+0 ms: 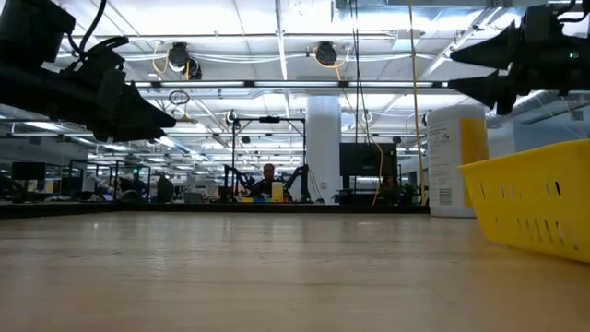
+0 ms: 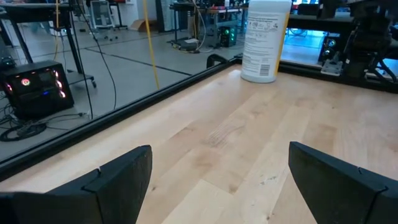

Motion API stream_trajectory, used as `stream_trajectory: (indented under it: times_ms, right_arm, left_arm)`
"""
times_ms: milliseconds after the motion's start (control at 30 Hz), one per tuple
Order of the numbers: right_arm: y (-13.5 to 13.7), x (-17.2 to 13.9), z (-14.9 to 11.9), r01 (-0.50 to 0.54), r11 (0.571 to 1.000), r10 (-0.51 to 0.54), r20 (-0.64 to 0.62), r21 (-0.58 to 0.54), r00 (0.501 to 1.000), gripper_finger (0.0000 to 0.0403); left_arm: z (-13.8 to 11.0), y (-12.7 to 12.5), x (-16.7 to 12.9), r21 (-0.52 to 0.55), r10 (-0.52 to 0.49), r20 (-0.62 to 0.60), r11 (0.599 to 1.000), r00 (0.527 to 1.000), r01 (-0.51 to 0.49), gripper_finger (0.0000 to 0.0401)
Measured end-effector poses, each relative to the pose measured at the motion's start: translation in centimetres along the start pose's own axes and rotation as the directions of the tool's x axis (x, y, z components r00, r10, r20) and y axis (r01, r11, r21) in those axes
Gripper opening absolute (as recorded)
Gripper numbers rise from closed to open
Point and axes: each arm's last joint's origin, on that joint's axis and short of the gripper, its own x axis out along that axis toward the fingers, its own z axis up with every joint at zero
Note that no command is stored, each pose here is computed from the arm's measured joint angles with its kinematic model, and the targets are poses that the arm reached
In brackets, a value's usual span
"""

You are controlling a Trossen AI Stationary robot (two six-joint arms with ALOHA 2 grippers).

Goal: Pick & Place Travel size toiletries
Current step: Return to Home Position

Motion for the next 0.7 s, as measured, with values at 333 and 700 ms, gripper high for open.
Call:
stream_trajectory:
  times_ms: [333, 700]
  right_arm:
    - [-0.14, 0.14, 0.25, 0.018, 1.0, -0.018, 0.026, 0.004, 1.0, 0.0336]
    - [-0.14, 0.13, 0.27, 0.018, 1.0, -0.018, 0.028, 0.005, 0.999, 0.0336]
  left_arm:
    - [-0.01, 0.0, 0.0, 0.019, 0.0, -0.001, 1.0, 1.0, 0.0, 0.0365]
    - [0.0, -0.01, 0.0, 0.017, 0.0, 0.0, 1.0, 1.0, 0.0, 0.0365]
